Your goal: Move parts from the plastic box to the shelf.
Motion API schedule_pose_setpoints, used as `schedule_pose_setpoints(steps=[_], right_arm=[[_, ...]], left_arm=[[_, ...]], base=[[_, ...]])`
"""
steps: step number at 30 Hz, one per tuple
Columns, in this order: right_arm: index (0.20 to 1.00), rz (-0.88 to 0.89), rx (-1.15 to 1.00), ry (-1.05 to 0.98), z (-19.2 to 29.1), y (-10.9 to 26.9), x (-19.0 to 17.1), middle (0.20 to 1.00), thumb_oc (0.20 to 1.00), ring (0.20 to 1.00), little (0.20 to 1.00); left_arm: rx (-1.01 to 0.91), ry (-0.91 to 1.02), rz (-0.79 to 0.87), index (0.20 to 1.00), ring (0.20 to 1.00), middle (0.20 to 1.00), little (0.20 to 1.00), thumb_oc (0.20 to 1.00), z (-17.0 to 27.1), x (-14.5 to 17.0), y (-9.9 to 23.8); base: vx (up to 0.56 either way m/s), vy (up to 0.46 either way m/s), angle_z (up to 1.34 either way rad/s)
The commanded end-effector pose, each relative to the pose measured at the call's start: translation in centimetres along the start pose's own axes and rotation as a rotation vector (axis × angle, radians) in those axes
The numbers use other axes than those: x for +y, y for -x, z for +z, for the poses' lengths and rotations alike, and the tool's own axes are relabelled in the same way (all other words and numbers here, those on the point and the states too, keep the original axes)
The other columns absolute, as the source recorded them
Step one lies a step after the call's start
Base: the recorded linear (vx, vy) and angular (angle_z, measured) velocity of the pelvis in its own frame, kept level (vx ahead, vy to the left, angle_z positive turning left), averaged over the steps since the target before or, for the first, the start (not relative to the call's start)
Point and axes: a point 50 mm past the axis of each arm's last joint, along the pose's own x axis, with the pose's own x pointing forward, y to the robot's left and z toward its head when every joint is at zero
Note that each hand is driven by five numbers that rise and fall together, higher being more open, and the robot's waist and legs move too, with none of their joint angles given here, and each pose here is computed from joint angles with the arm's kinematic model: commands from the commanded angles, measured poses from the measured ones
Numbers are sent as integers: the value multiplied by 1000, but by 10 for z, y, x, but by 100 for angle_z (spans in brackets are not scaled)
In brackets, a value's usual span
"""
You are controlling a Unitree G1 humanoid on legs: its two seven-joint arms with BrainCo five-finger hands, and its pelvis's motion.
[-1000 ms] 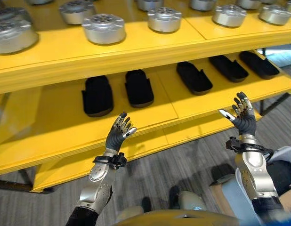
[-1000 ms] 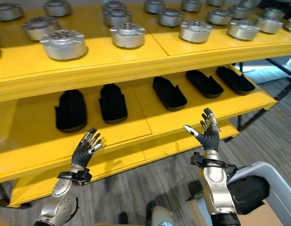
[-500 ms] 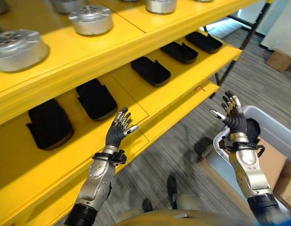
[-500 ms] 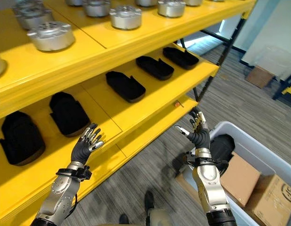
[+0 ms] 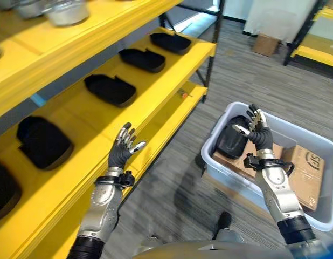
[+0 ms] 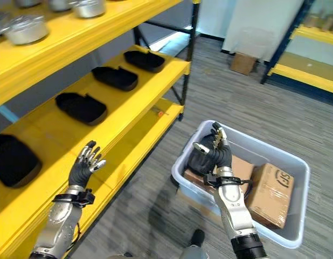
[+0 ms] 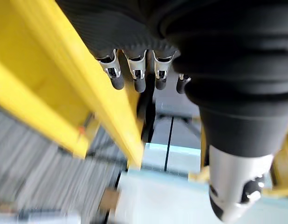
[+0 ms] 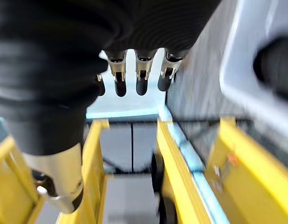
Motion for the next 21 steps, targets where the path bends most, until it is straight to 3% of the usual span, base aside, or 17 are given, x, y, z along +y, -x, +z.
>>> schedule_pose_setpoints(steps=[1, 13, 21], right_arm=[[1000, -13, -199, -59, 37, -10, 2, 1000, 1000, 1000, 1000], [1000, -61, -228, -46, 41, -7, -15, 1000, 1000, 1000, 1000], [1000, -96, -213, -18, 38, -2, -23, 1000, 1000, 1000, 1000]], left_arm=[[-149, -7, -49, 1000, 1000, 1000, 1000, 1000, 32, -2, -8], [-157, 28, -59, 1000, 1000, 1000, 1000, 1000, 31, -11, -13], [-172, 55, -36, 1000, 1000, 1000, 1000, 1000, 33, -8, -7]], base=[[67, -187, -32], [63, -158, -22], [198, 186, -32]])
